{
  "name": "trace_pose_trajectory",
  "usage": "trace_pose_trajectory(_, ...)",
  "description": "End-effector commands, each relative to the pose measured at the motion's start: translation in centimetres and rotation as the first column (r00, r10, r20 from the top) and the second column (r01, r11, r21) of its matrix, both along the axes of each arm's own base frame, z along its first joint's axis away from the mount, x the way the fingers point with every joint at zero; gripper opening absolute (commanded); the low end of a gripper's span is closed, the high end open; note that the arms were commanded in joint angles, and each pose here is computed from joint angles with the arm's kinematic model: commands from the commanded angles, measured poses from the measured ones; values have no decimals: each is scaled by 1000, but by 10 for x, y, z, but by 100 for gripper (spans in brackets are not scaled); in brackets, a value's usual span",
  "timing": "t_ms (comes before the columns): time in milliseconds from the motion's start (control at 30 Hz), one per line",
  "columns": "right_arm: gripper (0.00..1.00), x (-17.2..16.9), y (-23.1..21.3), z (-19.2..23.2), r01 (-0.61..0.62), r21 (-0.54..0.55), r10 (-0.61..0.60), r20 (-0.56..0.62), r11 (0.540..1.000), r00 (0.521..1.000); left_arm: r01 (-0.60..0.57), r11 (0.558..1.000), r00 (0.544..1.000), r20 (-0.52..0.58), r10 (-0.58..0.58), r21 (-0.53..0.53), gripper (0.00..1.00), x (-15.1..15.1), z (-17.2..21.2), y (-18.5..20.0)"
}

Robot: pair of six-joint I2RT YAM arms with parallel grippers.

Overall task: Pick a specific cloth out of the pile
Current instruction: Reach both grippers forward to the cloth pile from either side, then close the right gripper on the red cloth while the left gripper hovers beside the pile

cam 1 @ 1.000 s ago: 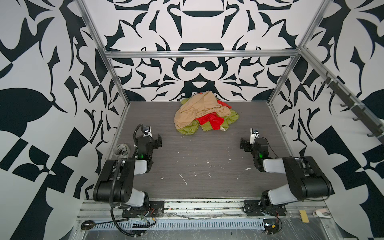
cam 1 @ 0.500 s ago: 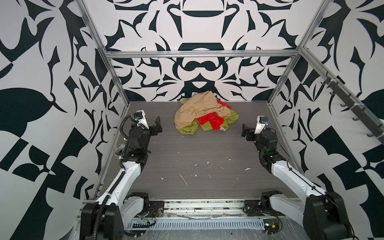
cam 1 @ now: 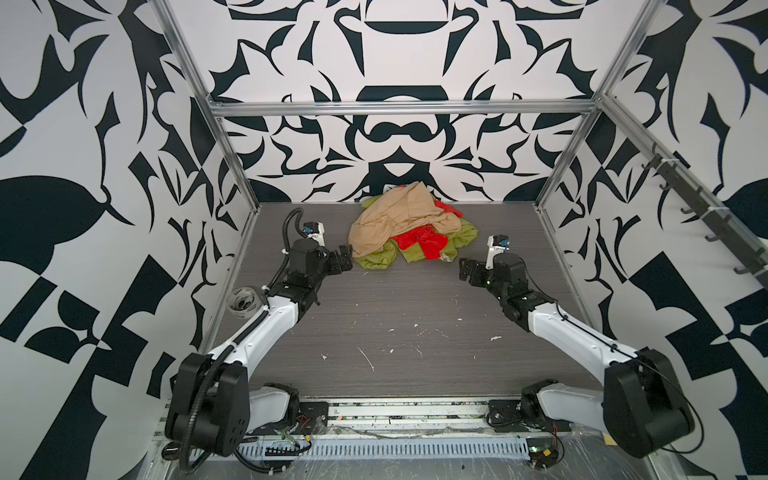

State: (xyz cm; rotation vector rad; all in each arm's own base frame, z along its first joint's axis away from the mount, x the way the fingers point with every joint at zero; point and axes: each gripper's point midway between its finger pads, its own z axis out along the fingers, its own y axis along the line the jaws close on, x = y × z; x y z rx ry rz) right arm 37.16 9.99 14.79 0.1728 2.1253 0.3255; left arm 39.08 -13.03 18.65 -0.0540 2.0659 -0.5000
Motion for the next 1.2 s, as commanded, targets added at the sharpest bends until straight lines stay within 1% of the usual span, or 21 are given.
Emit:
trace_pose_trajectory(0, 98, 14, 18, 23, -42, 52, 41, 20, 998, 999, 79, 995, 995, -53, -82, -59, 99, 5, -5, -23)
trace_pose_trajectory(67, 98, 19, 23, 22, -58, 56, 59, -4, 997, 998, 108, 991, 991, -74, -114, -78, 100, 9, -10, -34)
trace_pose_trajectory(233, 90, 39, 46, 12, -138, 56, 143, -76, 989, 987, 150, 983, 979, -121, -162, -103, 99, 23, -25, -52)
trace_pose_trajectory(433, 88, 65, 72, 0, -180, 33, 183, -140, 983, 973, 202, 970, 964, -147, -221, -138, 100, 39, -32, -70)
trace_pose_trajectory(467, 87, 70, 74, -2, -165, 47, 170, -153, 985, 973, 214, 965, 960, -149, -236, -150, 100, 42, -32, -74)
trace_pose_trajectory(500, 82, 76, 77, -5, -140, 72, 151, -169, 987, 974, 225, 961, 956, -157, -249, -159, 100, 44, -33, -78)
trace_pose_trajectory(533, 77, 80, 76, -9, -90, 102, 108, -195, 991, 975, 229, 959, 952, -168, -257, -169, 100, 46, -35, -81)
trace_pose_trajectory(567, 77, 86, 72, -11, 12, 146, 22, -230, 989, 973, 227, 958, 950, -178, -257, -173, 100, 48, -36, -82)
trace_pose_trajectory(600, 77, 90, 71, -14, 98, 200, -41, -272, 975, 961, 220, 959, 949, -190, -252, -176, 100, 49, -39, -83)
trace_pose_trajectory(633, 77, 93, 74, -15, 135, 245, -58, -296, 960, 953, 216, 959, 948, -197, -251, -181, 100, 50, -41, -84)
trace_pose_trajectory(667, 73, 97, 83, -15, 151, 307, -50, -314, 940, 948, 218, 958, 945, -205, -256, -188, 100, 50, -44, -85)
trace_pose_trajectory(700, 73, 101, 91, -14, 173, 376, -44, -328, 910, 944, 221, 956, 943, -210, -259, -191, 100, 50, -47, -87)
trace_pose_trajectory(800, 69, 108, 109, -17, 232, 511, -39, -360, 828, 932, 224, 954, 936, -228, -268, -200, 100, 50, -54, -91)
trace_pose_trajectory(867, 67, 114, 115, -18, 259, 558, -50, -361, 788, 931, 225, 951, 932, -238, -274, -212, 100, 50, -58, -94)
trace_pose_trajectory(933, 63, 118, 120, -19, 273, 588, -55, -362, 761, 931, 227, 949, 930, -242, -278, -219, 100, 50, -59, -95)
trace_pose_trajectory(1167, 60, 135, 131, -15, 288, 652, -63, -345, 702, 936, 236, 944, 920, -258, -293, -229, 100, 47, -66, -100)
